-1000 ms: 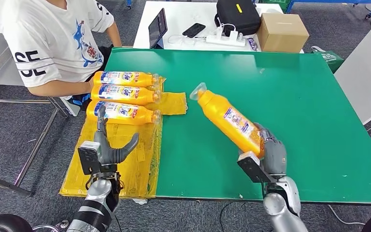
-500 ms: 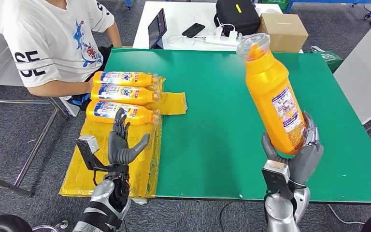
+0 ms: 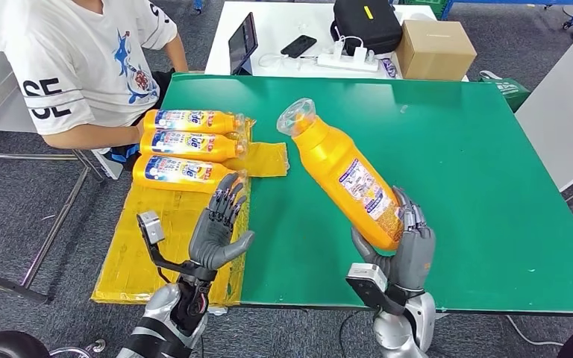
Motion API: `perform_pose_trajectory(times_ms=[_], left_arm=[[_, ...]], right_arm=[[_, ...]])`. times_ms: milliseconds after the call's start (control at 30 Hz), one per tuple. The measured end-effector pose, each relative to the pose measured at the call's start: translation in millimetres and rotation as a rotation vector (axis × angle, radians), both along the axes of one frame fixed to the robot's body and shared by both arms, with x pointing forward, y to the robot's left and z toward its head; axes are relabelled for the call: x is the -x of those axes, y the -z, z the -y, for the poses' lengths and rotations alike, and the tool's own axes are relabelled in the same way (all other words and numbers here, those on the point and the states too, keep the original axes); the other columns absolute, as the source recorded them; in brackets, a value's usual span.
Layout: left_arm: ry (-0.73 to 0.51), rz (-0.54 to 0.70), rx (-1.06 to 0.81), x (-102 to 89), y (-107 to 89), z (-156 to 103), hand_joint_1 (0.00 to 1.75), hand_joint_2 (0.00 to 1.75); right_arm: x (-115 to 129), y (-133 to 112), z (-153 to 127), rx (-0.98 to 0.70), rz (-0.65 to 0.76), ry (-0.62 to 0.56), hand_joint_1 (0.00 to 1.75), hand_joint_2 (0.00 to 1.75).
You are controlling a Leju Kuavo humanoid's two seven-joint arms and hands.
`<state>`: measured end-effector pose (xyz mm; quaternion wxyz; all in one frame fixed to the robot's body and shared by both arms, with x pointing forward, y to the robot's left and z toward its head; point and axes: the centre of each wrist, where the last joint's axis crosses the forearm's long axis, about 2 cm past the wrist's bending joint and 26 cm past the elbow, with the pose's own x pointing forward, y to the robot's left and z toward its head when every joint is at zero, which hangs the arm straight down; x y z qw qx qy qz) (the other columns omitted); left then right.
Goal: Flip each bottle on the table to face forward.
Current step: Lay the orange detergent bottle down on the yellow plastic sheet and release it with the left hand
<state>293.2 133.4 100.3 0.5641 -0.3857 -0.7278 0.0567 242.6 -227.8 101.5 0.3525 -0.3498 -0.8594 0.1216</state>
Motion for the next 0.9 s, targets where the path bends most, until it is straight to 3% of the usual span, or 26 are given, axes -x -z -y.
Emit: perform_pose_trajectory(times_ms=[167, 367, 667, 900], left_arm=[[0.111, 0.039, 0.061, 3.6, 1.6, 1.5, 0.0, 1.75], [0.143, 0.044, 0.031, 5.7, 4.9, 0.6, 0.0, 1.75], [0.175, 0.021, 0.005, 7.9, 12.5, -2.2, 0.0, 1.75], [0.178, 0.01, -0.005, 8.7, 16.5, -5.0, 0.0, 1.75]], right_arm=[[7.4, 27.2, -37.3, -0.08, -0.136, -0.154, 1.75, 1.75], [17.3, 50.5, -69.8, -0.088, -0.259, -0.297, 1.75, 1.75], [27.2, 73.4, -102.5, -0.01, -0.394, -0.481, 1.75, 1.75], [28.5, 79.4, -108.1, 0.01, -0.427, -0.511, 1.75, 1.75]])
